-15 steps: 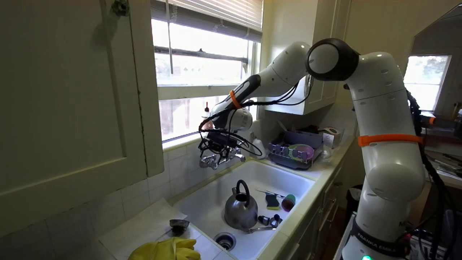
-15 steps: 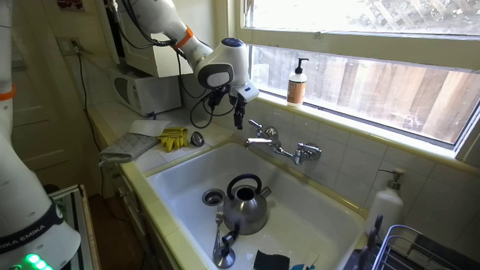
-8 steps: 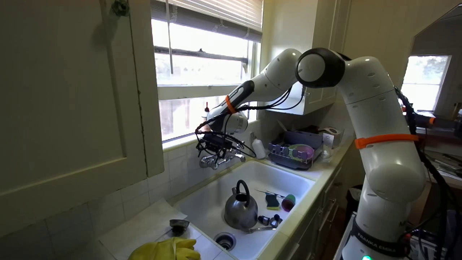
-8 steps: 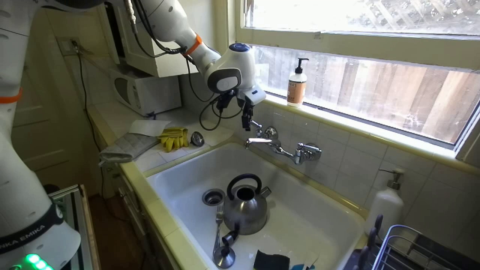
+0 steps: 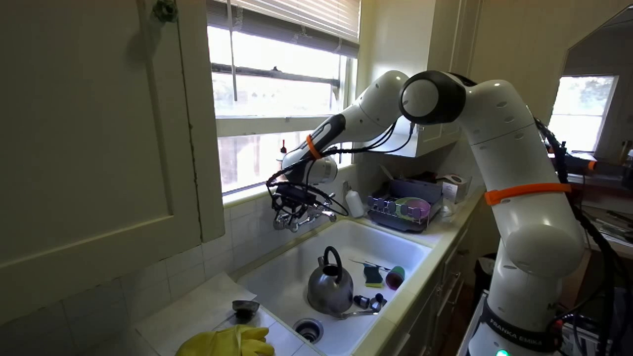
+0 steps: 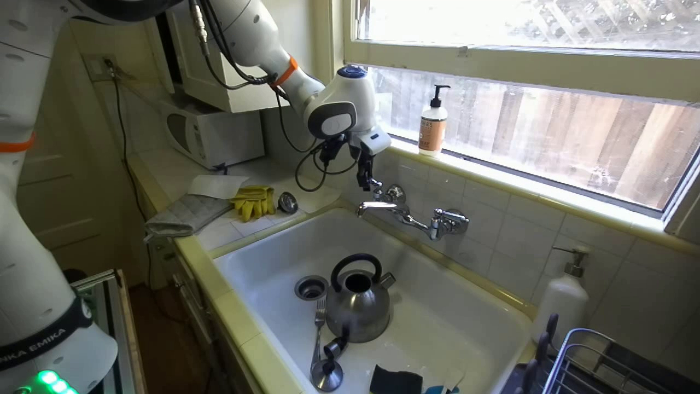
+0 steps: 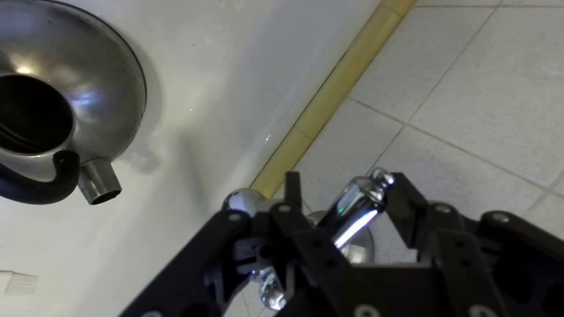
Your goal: Move the kettle to the left, then move the tap faucet to the right, then move the kettle forward, then open and close the tap
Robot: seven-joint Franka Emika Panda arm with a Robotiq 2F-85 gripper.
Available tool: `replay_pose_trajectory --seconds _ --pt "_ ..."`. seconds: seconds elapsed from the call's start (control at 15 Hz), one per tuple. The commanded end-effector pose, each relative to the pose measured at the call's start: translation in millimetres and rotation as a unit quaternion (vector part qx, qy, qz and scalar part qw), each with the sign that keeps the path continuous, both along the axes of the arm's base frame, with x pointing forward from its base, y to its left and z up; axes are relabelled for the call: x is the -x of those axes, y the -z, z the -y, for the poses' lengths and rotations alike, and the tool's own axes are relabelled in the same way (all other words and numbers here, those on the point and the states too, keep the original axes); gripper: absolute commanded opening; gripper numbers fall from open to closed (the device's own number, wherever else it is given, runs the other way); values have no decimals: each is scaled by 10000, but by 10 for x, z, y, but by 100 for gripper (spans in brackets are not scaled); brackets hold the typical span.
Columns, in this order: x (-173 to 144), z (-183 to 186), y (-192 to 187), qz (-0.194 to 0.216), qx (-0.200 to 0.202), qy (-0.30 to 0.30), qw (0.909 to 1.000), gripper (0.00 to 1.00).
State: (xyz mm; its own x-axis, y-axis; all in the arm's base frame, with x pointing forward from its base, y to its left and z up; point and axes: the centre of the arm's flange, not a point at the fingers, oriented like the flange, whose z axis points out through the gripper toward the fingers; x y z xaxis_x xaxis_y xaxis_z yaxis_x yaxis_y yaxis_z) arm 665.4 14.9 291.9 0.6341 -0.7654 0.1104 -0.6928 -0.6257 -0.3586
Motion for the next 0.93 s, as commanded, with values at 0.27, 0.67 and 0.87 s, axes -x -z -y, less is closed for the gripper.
replay_pose_trajectory --seconds 0.27,0.67,0.87 --pt "178 -60 25 -283 261 -230 9990 9" --pt "349 -61 159 -424 539 -414 9968 1" --pt "364 -50 156 -377 558 -401 9969 0"
